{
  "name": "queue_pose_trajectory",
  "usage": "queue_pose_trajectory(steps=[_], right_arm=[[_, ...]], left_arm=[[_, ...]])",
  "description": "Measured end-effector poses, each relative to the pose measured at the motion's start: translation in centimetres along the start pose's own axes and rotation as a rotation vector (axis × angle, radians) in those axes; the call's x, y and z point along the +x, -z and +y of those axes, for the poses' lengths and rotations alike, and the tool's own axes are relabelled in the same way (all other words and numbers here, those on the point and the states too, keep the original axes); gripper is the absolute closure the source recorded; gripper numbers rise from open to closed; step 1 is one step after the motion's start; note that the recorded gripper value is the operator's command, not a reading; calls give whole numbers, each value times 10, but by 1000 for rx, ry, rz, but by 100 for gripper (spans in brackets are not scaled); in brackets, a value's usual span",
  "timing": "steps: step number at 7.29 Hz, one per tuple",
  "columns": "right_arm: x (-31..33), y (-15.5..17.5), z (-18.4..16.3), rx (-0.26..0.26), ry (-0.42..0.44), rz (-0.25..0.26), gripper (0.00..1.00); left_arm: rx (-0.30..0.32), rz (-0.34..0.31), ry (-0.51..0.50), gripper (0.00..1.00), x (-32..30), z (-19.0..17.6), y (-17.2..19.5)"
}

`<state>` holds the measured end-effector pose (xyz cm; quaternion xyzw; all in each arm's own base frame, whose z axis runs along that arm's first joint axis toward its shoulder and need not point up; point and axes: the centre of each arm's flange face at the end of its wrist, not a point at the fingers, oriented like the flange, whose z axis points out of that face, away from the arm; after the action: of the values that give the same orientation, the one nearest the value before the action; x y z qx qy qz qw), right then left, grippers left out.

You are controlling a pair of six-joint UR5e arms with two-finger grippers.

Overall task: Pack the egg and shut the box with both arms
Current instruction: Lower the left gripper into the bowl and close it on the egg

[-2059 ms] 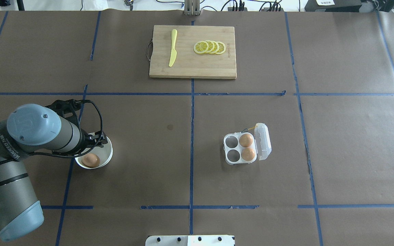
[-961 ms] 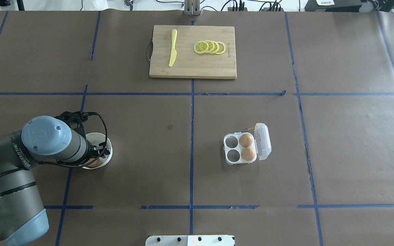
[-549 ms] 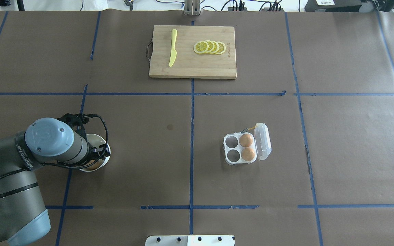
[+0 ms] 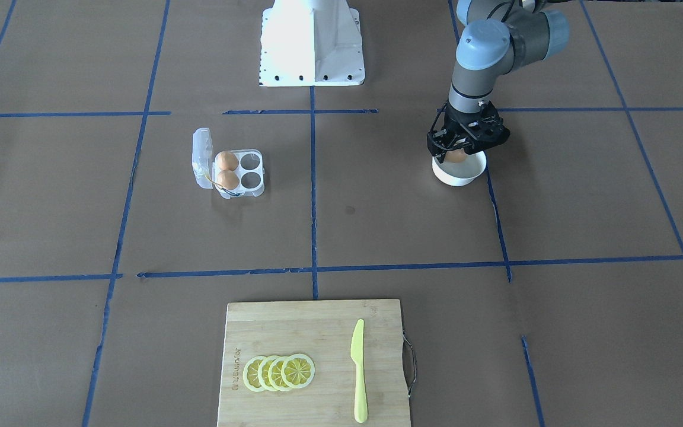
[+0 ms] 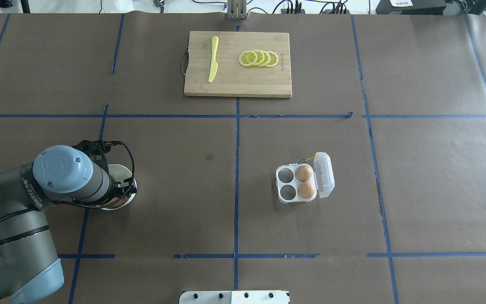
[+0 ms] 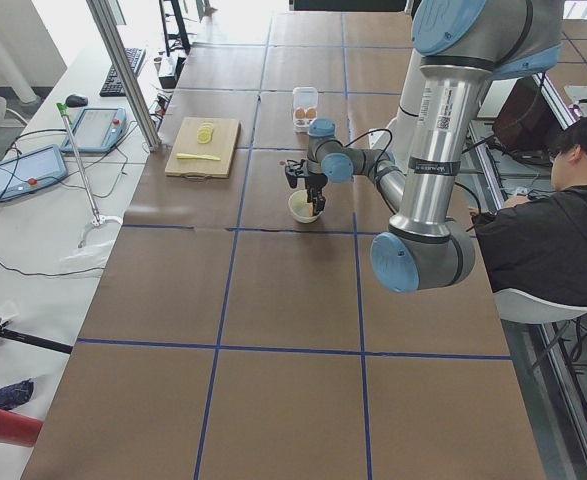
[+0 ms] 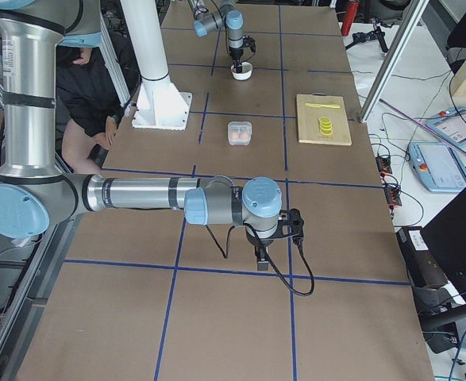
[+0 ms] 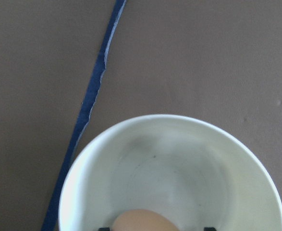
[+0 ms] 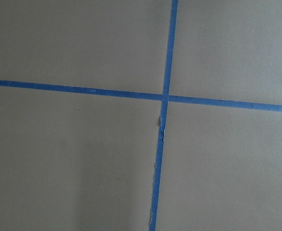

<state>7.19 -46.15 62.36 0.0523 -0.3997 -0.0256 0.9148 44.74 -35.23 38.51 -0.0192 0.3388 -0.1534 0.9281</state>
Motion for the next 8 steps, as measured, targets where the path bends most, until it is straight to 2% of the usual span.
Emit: queue_pose_trajectory(steps=[2, 3, 4, 6, 8], right_arm=[[-1, 1, -1, 1, 1, 0, 0], [-1, 1, -1, 2, 2, 0, 0], [-1, 1, -1, 2, 2, 0, 0], [-1, 1, -2, 2, 2, 0, 0], [-1, 1, -2, 3, 3, 0, 0]], left_arm=[[0, -3, 1, 29, 3, -1, -3], [0, -6, 1, 33, 7, -2, -6], [0, -6, 1, 45, 10, -2, -8], [0, -4, 1, 87, 11, -3, -8], [3, 1, 3, 99, 12, -4, -3]])
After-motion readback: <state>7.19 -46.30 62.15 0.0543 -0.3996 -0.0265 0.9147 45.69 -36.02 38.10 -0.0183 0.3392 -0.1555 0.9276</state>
